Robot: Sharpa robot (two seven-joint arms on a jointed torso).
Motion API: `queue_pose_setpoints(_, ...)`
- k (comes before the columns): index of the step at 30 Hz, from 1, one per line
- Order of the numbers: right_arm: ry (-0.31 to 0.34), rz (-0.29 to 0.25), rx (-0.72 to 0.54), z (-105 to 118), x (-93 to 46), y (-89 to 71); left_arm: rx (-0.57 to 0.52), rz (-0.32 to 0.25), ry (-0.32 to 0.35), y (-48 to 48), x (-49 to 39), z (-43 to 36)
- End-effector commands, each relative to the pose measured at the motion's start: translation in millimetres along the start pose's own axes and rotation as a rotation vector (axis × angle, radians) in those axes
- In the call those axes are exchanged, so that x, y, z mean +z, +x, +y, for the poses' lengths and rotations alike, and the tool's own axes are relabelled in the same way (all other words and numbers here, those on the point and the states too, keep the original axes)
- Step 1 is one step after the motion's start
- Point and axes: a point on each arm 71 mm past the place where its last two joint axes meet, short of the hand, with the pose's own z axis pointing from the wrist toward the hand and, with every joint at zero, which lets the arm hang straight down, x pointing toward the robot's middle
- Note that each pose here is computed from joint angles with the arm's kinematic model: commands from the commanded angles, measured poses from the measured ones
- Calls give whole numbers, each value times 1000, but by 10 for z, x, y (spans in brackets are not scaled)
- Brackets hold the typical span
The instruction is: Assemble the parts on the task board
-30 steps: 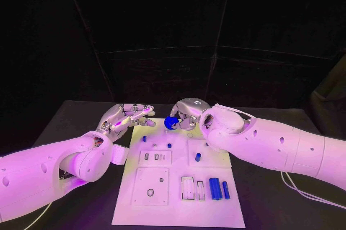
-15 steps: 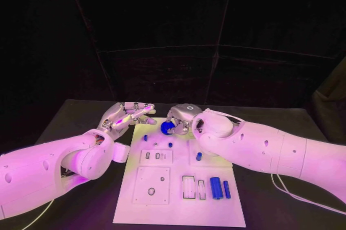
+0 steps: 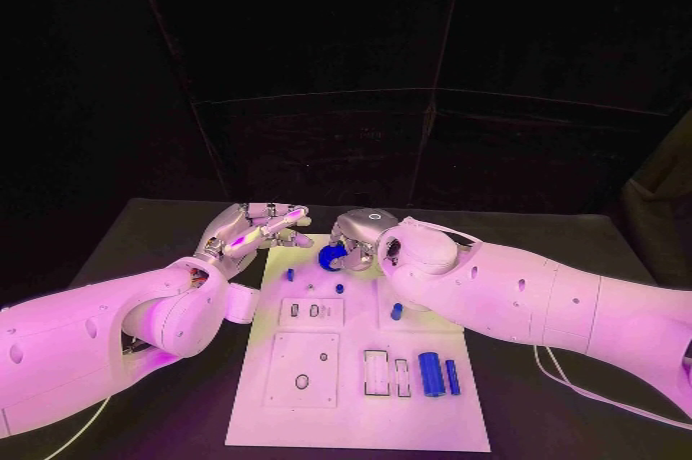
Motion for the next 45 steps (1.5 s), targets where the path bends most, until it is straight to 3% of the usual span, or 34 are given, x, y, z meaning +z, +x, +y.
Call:
queue_pose_setpoints(1,-5,19,-13,4,14,6,-10,3,5,5,5,-13)
queue_pose_setpoints(33,27,95,-2,-121,-19,59,-6,-4,3,-17,7,-14)
queue_pose_setpoints(38,21,49,11,-147,-43,23,-6,-5,3,-22,6,-15)
queue_pose_setpoints(42,-36,-60,66,-175,-101,-61,-5,-6,3,-31,3,-16)
queue_pose_setpoints(45,-84,-103,125,-230,-158,-97,-4,-7,2,-37,3,-15)
